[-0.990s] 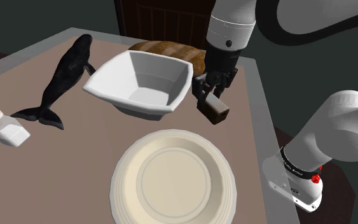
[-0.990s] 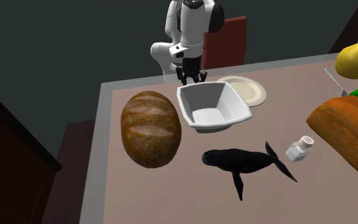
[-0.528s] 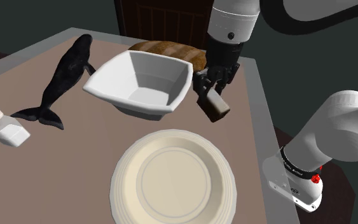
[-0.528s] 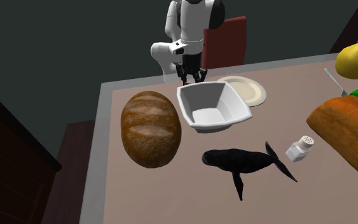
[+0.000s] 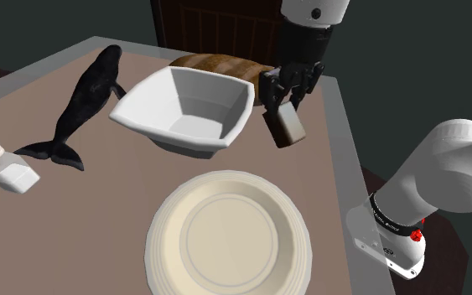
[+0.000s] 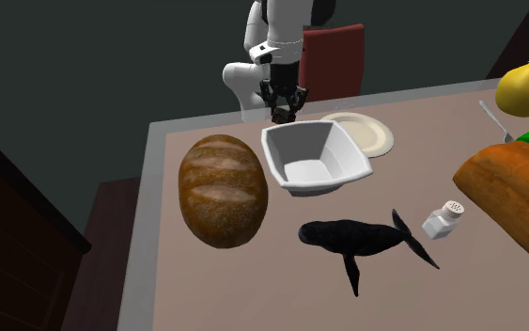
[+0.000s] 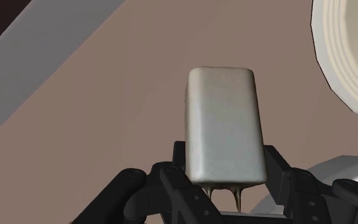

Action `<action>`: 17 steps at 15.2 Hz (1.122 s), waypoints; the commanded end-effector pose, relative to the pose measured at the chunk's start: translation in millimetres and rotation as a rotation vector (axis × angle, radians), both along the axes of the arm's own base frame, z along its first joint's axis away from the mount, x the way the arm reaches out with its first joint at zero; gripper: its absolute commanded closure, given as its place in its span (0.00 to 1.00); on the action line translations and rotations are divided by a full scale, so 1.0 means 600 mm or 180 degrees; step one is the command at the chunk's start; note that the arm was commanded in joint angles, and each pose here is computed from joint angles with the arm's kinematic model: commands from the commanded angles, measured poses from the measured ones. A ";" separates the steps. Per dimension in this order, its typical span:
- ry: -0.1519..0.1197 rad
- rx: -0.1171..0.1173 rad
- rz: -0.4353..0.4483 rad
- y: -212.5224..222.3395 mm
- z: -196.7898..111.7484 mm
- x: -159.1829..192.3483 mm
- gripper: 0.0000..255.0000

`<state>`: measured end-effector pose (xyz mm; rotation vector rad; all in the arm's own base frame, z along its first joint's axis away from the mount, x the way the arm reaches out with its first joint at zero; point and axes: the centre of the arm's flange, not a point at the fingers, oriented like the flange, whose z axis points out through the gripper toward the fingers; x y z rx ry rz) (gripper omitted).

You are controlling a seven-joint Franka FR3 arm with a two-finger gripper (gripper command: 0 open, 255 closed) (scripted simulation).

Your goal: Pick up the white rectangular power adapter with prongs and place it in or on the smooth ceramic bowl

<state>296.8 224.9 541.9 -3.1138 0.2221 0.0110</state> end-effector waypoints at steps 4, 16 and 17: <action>0.0001 0.0000 -0.0001 0.001 0.045 0.003 1.00; 0.0001 0.0000 -0.0001 0.001 0.151 0.003 1.00; 0.0001 0.0000 -0.0001 0.001 0.159 0.003 1.00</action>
